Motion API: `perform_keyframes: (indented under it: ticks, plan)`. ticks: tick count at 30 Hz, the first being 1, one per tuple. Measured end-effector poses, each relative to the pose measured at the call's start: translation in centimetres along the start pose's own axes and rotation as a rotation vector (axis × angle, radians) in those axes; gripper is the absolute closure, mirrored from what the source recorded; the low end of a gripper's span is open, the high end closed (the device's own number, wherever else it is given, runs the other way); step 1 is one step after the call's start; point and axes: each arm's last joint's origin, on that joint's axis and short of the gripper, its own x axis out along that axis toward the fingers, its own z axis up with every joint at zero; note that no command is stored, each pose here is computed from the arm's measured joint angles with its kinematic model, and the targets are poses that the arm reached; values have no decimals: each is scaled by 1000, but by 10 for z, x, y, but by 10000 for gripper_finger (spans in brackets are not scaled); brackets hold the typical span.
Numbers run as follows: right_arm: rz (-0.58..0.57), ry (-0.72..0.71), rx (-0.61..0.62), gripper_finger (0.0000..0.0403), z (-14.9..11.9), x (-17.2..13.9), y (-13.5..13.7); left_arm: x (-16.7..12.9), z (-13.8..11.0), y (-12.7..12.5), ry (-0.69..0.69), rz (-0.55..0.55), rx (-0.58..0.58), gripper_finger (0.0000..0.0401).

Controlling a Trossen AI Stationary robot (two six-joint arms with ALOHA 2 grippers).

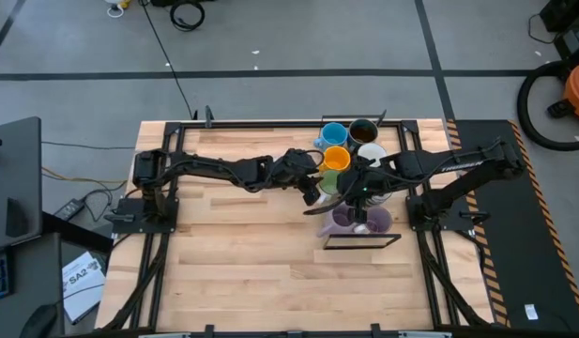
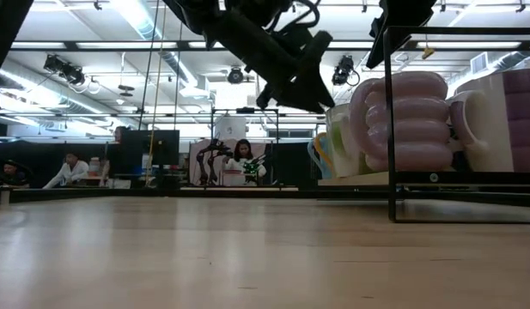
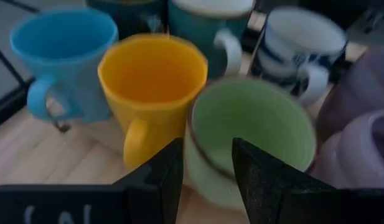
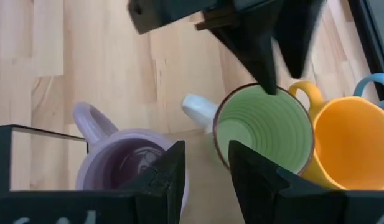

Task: Place coffee mugs
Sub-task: Adjust the green mug on the shelf

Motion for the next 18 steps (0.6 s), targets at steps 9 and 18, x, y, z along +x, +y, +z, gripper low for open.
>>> perform_keyframes:
  ticks: [9,18]
  plan:
    - [-2,0,0,274,0,0,0,-11,11,-1,-43,-10,54,257]
    - [-44,-6,68,274,5,7,-18,-63,34,4,4,-6,111,257]
